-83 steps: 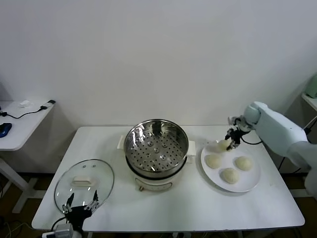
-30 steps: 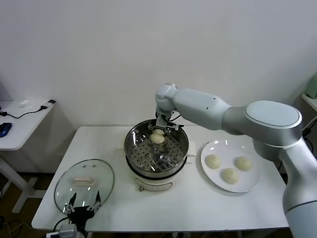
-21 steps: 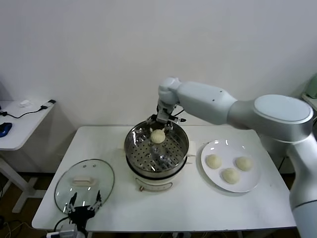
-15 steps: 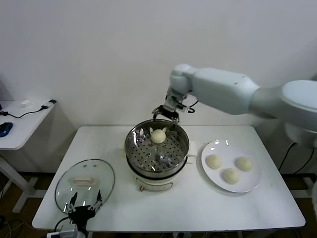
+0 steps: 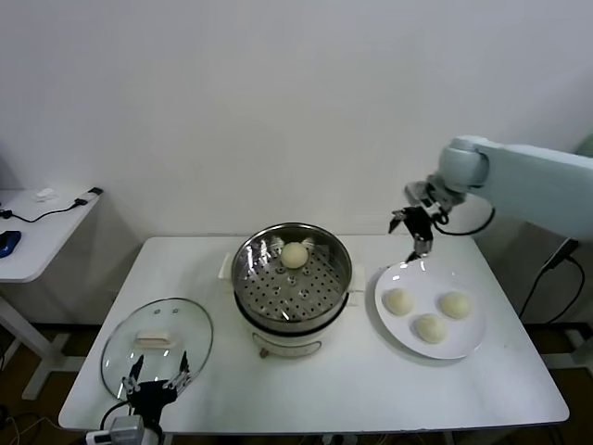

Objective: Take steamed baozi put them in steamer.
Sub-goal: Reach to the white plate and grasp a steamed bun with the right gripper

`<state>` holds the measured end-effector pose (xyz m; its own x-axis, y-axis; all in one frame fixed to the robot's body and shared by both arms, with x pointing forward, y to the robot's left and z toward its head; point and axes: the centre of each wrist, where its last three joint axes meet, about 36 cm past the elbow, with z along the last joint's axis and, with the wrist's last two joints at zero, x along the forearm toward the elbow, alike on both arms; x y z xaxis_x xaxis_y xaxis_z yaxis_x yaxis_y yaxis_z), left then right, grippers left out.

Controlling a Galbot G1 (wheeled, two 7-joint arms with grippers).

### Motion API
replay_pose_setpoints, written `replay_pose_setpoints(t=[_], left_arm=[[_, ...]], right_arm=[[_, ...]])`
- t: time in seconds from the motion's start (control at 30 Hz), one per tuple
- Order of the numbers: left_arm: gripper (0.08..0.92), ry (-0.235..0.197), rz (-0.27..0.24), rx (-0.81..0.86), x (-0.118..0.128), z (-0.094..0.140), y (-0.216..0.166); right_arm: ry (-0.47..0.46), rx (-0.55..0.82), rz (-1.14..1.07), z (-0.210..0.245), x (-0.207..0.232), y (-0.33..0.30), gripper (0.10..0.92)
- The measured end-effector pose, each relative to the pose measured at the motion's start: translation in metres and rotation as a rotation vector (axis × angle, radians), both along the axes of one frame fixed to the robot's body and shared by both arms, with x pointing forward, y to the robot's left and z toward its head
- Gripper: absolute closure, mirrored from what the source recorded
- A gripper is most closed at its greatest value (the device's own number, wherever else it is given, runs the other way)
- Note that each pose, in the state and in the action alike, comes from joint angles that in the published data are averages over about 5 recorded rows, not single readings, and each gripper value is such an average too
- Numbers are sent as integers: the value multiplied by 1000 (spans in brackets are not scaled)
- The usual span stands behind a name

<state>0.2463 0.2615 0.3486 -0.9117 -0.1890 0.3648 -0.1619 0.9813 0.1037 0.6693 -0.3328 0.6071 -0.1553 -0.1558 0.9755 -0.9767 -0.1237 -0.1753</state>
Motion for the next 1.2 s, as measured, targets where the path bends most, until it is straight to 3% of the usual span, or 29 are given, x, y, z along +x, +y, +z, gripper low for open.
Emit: replay_pose_setpoints(t=[0.63, 0.93, 1.2], left_arm=[[177, 25, 7, 11, -4, -6, 6], [177, 26, 8, 14, -4, -7, 6], [177, 25, 9, 16, -5, -6, 5]], right_arm=[[85, -2, -218, -130, 1, -9, 200], [78, 16, -256, -150, 7, -3, 210], [85, 31, -260, -150, 9, -4, 298]])
